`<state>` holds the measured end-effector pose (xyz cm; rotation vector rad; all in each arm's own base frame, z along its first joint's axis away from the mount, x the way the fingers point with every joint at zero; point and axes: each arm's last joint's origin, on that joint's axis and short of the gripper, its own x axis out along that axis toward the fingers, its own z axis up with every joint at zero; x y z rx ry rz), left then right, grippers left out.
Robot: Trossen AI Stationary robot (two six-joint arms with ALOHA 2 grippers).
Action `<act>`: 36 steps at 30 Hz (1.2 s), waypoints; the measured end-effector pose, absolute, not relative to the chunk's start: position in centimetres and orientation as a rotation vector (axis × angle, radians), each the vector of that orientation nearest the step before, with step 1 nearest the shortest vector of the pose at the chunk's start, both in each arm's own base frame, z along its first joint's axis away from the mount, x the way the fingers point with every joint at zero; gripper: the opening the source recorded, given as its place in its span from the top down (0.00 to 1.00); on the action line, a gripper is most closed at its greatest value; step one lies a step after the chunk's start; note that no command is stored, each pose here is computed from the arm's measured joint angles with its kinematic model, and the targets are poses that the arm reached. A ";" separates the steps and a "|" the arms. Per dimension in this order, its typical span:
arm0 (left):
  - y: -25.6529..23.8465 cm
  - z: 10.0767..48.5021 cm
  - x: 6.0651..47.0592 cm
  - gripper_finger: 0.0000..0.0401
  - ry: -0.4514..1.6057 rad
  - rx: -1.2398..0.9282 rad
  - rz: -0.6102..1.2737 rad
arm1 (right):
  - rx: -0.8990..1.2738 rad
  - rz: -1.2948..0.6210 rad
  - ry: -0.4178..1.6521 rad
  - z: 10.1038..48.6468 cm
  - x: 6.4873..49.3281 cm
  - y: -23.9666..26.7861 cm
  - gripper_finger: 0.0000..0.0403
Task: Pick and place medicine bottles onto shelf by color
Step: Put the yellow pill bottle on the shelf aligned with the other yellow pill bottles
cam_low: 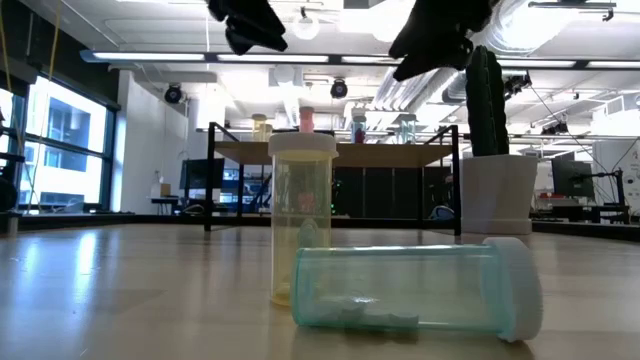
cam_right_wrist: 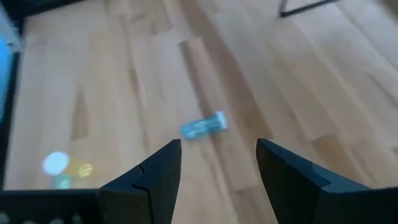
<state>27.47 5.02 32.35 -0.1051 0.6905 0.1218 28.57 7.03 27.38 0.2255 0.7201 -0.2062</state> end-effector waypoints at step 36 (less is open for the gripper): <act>-3.4 24.9 25.7 0.65 0.668 -0.132 0.057 | 0.087 0.280 0.581 13.5 33.5 18.9 0.50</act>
